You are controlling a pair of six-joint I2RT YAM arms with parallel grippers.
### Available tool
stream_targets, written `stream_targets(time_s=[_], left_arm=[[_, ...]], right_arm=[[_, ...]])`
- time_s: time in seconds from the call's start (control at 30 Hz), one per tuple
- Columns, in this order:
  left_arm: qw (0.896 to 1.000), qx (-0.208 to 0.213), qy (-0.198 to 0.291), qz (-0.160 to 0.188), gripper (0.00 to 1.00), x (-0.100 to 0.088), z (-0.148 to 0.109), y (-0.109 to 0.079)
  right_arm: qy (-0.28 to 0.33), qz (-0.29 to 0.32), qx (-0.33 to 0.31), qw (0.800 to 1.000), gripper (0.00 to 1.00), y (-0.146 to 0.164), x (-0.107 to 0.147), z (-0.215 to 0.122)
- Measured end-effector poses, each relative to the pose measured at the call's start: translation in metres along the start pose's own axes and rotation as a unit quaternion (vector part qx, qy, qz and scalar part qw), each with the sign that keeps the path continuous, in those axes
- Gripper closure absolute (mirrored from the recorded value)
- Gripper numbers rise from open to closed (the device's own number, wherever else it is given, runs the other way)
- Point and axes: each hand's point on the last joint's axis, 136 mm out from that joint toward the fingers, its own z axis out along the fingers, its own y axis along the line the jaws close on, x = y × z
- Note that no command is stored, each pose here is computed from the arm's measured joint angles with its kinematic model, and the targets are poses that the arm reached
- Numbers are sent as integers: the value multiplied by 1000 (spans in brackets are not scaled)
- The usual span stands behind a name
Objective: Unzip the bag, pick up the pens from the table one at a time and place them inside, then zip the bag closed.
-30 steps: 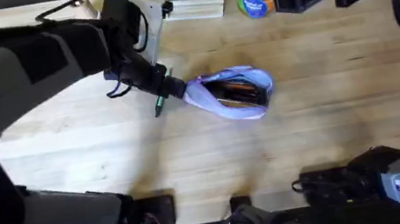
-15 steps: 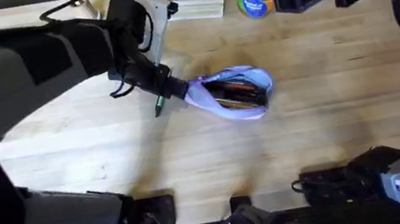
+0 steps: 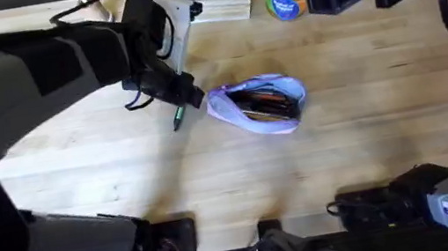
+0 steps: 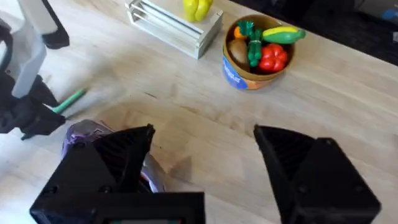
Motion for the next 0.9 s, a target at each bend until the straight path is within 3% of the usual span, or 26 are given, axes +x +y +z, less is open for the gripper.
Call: stream_targets(time_s=[0.1,0.13,0.57,0.73,0.83,0.9], left_arm=[[1000,6,1,-2,906,1,0,-2],[1000,6,1,-1,939,1,0,-2],[1000,-1,-14,4,961,-4,-10,-3],[992,-22,-122,20,960,-39,-60,-3],[975,-13,-216,47,960,-68,-104,-15],[960,5,-266,85,960,-81,-130,-31]], right_arm=[[0,0,0,1000,4,0,0,0],[0,0,0,1000,4,0,0,0],[-20,-1,2,1000,4,-1,-8,-6],[-65,-2,13,998,4,-3,-19,-35],[-74,-2,18,997,4,-4,-17,-50],[-70,-2,19,997,4,-4,-12,-57]])
